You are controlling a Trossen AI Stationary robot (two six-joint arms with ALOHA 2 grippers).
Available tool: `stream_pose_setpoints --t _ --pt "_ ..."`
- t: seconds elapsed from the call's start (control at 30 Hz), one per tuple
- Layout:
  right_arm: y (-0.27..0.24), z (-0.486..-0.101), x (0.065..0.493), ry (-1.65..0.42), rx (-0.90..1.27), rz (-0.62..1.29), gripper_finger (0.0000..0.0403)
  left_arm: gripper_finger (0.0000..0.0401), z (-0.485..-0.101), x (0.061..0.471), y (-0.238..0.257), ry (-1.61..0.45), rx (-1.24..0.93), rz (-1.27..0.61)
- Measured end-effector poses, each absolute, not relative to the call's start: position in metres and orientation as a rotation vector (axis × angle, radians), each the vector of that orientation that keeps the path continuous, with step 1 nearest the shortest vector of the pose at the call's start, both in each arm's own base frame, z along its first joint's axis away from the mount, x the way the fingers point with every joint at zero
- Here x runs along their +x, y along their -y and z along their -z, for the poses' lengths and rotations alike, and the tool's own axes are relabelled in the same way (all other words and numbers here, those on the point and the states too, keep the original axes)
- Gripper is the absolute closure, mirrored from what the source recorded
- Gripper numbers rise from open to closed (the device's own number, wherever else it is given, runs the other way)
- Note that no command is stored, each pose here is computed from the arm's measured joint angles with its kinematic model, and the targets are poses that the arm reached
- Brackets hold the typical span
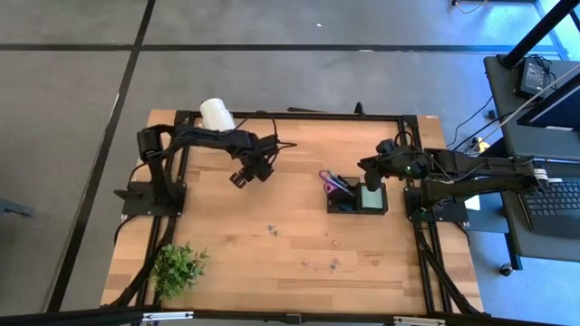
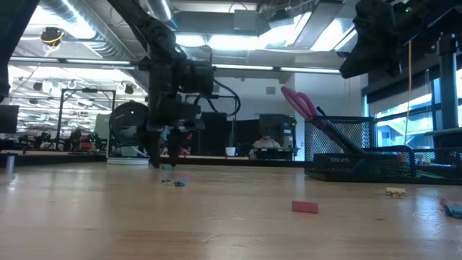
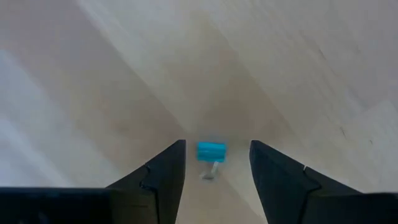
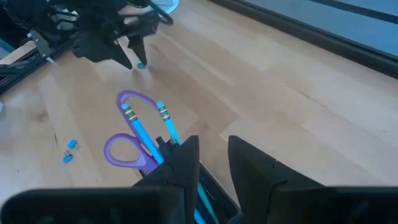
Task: Pick and place office supplies into organizer
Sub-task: Put the blue binder clip into the black desk organizer
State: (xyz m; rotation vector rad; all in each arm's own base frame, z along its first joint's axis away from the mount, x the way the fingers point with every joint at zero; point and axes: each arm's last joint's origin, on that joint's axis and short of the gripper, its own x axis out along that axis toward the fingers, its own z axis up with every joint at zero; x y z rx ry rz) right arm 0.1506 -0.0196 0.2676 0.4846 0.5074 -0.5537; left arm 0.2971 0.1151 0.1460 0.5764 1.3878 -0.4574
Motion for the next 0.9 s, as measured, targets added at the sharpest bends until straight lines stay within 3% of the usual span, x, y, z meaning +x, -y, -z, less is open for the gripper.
stream_pose_setpoints --t 0.9 --pt "0.02 -0.268 0.151 -0.506 0.488 0.555 0.0313 0.0283 -0.128 0.299 -0.115 -1.438 0.553 0.506"
